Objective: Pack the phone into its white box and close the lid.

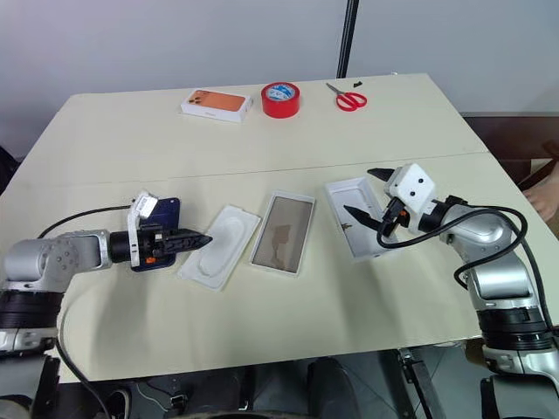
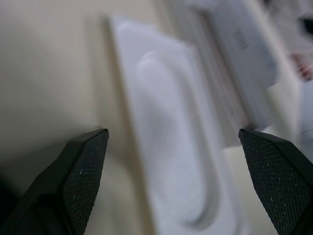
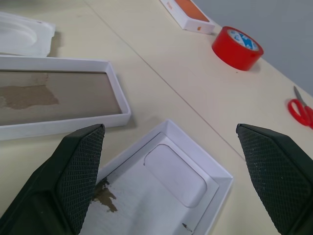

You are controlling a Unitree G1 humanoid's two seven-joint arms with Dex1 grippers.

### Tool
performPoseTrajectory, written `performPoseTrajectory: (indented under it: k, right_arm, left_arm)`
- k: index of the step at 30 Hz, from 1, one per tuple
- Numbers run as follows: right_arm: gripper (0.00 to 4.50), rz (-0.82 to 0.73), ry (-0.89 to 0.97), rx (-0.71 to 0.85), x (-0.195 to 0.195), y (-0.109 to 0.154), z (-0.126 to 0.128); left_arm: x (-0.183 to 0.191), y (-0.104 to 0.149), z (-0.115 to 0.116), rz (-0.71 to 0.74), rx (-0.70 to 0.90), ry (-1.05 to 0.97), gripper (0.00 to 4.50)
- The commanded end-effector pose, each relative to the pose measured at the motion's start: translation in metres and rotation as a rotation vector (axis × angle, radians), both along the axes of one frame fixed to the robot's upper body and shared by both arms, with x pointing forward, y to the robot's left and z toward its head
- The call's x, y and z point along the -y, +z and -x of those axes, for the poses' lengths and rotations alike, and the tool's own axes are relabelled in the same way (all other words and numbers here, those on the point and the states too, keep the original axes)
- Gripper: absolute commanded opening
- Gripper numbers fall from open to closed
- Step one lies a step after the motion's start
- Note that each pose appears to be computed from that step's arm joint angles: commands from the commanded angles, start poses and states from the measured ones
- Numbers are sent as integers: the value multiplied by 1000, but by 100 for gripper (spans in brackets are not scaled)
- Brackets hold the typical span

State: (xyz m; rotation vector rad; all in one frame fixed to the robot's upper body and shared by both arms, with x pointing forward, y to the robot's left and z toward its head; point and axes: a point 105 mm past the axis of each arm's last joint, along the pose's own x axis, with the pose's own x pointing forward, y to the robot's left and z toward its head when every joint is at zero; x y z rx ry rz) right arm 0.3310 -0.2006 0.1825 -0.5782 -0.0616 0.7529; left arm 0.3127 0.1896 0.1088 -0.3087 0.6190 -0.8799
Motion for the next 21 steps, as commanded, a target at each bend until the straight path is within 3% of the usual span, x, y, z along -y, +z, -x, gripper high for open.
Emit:
performPoseTrajectory:
  k: [1,11,14,21]
  right_arm:
    - [450,9,17,79,-6,13,4]
    - [450,6,33,109,-18,12,8]
    - [450,25,47,129,-25,16,11]
    - [450,38,40,135,-25,20,13]
  left_arm:
    - [-3,-5,-6,-66,1,20,446]
    - [23,-9,4,30,-119,-62,446]
    - [17,-16,1,-4,-122,-36,369]
    - [12,-22,2,-22,-133,-18,12]
